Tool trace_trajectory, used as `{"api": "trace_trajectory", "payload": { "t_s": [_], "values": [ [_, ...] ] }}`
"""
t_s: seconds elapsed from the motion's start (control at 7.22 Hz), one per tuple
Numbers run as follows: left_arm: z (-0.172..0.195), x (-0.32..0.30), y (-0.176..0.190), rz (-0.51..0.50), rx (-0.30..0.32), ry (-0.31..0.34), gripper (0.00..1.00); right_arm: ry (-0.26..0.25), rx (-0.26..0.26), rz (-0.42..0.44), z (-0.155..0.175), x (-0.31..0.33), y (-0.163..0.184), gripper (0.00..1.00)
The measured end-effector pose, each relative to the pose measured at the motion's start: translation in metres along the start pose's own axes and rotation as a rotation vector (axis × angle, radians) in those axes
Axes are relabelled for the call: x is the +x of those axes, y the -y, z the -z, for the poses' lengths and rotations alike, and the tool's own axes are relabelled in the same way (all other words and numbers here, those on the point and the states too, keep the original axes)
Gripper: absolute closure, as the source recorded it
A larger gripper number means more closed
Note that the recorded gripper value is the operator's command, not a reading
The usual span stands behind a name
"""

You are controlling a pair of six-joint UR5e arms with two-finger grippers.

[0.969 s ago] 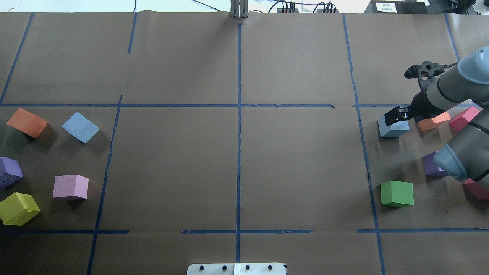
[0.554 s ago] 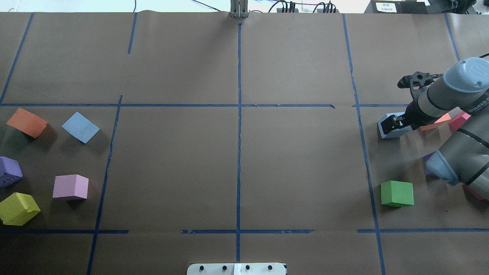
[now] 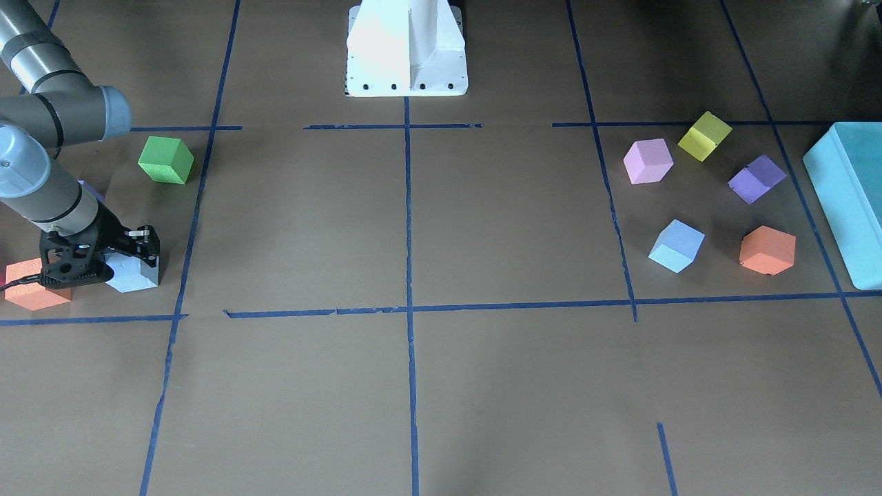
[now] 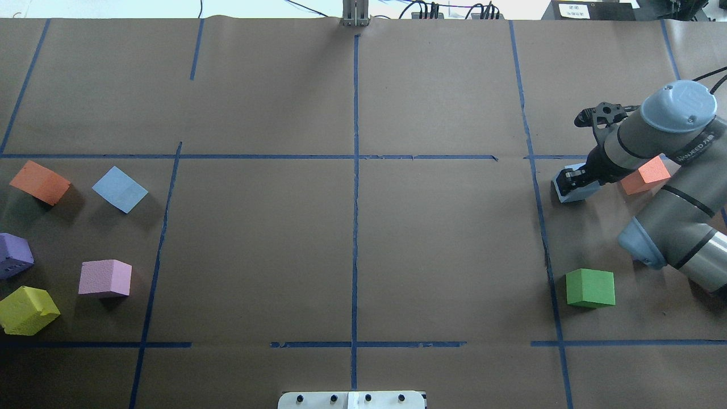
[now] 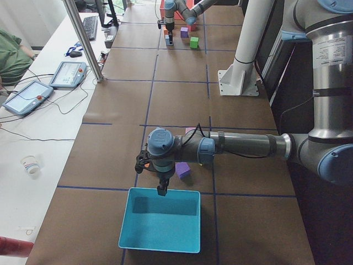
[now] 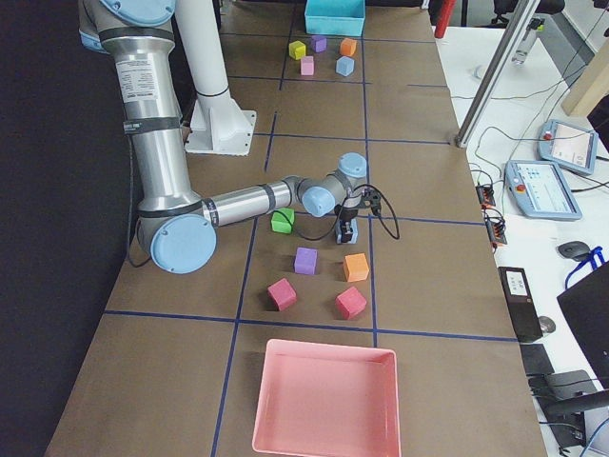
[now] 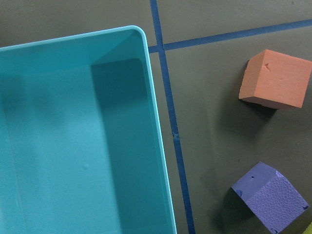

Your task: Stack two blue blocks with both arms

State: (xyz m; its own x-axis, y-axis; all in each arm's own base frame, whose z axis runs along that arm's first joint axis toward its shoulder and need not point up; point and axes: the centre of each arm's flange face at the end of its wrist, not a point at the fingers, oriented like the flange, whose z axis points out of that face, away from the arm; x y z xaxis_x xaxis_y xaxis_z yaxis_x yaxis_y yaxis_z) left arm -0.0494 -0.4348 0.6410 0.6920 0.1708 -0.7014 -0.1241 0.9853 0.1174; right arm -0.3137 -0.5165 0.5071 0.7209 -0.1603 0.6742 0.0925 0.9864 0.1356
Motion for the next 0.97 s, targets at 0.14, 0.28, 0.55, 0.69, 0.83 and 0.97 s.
{"api": "trace_trajectory", "payload": {
  "t_s": [0.14,0.28,0.55,0.69,0.83,0.97],
  "values": [
    [0.000,0.000,0.000,0.000,0.000,0.000,0.00,0.024,0.016,0.002,0.008,-0.029,0.013,0.71],
    [0.000,0.001,0.000,-0.002,0.001,0.000,0.00,0.054,0.019,-0.028,0.015,-0.082,0.027,0.70],
    [0.002,0.002,0.001,-0.005,0.004,0.000,0.00,0.049,0.008,-0.138,0.038,-0.234,0.050,0.69],
    [0.003,0.003,0.001,-0.005,0.005,0.000,0.00,0.033,0.013,-0.196,0.043,-0.317,0.058,0.67],
    [0.003,0.003,0.001,-0.005,0.004,0.000,0.00,0.018,0.016,-0.242,0.041,-0.391,0.063,0.65],
    [0.003,0.003,0.001,-0.004,0.004,0.000,0.00,0.003,0.017,-0.259,0.037,-0.440,0.062,0.55]
  ]
}}
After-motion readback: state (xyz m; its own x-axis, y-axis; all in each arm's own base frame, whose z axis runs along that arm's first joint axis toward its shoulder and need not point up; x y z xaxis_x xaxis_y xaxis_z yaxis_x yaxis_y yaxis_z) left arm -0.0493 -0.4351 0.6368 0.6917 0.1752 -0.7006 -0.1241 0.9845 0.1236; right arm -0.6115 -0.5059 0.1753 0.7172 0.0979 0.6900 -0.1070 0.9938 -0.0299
